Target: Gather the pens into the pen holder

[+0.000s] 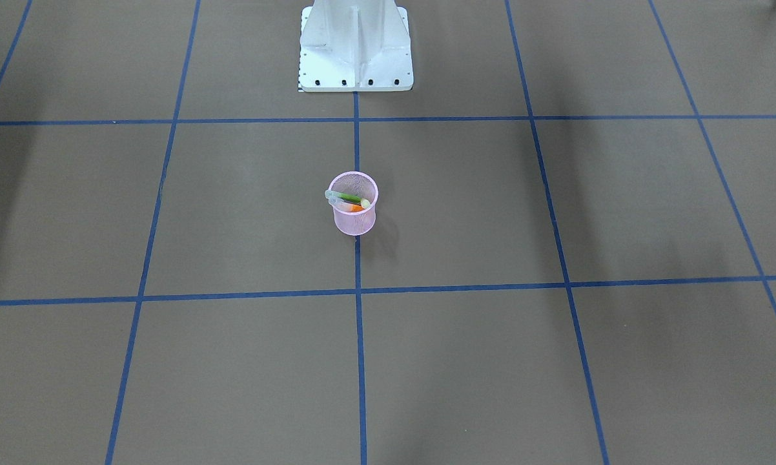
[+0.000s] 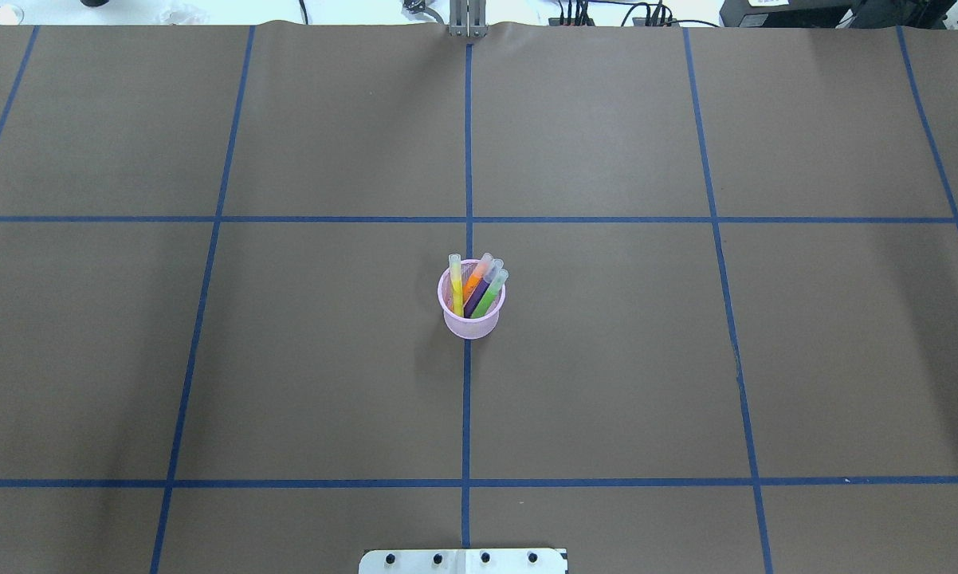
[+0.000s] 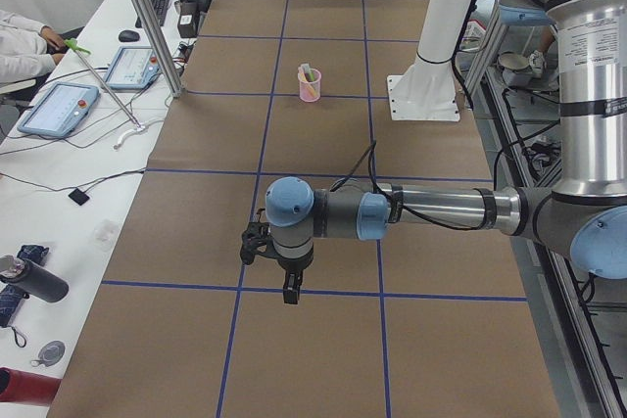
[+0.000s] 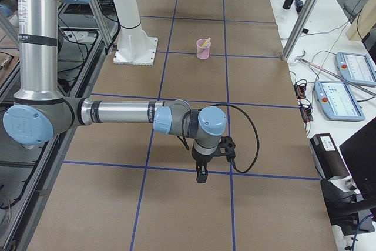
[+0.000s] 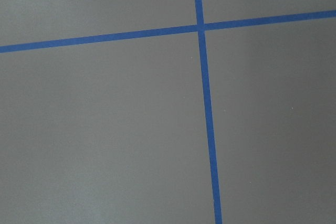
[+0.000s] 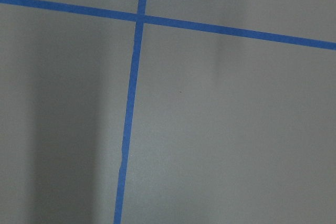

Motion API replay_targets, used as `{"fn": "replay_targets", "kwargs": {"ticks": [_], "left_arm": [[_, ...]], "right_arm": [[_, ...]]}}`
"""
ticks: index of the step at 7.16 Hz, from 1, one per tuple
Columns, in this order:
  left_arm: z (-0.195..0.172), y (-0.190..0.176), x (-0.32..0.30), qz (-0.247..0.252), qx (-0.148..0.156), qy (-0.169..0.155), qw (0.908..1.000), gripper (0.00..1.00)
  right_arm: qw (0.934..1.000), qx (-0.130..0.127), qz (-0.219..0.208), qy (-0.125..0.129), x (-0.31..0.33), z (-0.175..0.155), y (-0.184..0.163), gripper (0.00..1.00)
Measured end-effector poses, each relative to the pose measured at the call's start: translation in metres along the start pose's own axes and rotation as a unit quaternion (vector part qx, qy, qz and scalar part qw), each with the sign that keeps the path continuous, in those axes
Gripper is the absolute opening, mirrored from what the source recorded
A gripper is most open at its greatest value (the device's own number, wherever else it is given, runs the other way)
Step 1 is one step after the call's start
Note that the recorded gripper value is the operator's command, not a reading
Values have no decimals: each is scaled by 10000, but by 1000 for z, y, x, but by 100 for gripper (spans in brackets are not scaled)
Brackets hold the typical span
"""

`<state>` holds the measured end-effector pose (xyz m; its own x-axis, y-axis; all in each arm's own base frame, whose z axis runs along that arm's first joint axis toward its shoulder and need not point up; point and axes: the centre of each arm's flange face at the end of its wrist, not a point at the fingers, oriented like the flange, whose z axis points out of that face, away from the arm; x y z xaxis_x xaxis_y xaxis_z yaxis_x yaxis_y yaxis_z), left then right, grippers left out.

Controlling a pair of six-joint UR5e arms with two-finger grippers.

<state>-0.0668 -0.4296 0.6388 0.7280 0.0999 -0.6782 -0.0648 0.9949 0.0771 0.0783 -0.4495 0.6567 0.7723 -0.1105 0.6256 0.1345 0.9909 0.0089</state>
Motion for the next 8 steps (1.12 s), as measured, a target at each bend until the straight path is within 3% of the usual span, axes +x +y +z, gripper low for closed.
{"fn": "replay_targets", "kwargs": {"ticks": [8], "left_arm": [[-2,-1,1,36,39,-3,10000,100]], "right_arm": [[9999,81,-61,-14,-1,0,1,100]]}}
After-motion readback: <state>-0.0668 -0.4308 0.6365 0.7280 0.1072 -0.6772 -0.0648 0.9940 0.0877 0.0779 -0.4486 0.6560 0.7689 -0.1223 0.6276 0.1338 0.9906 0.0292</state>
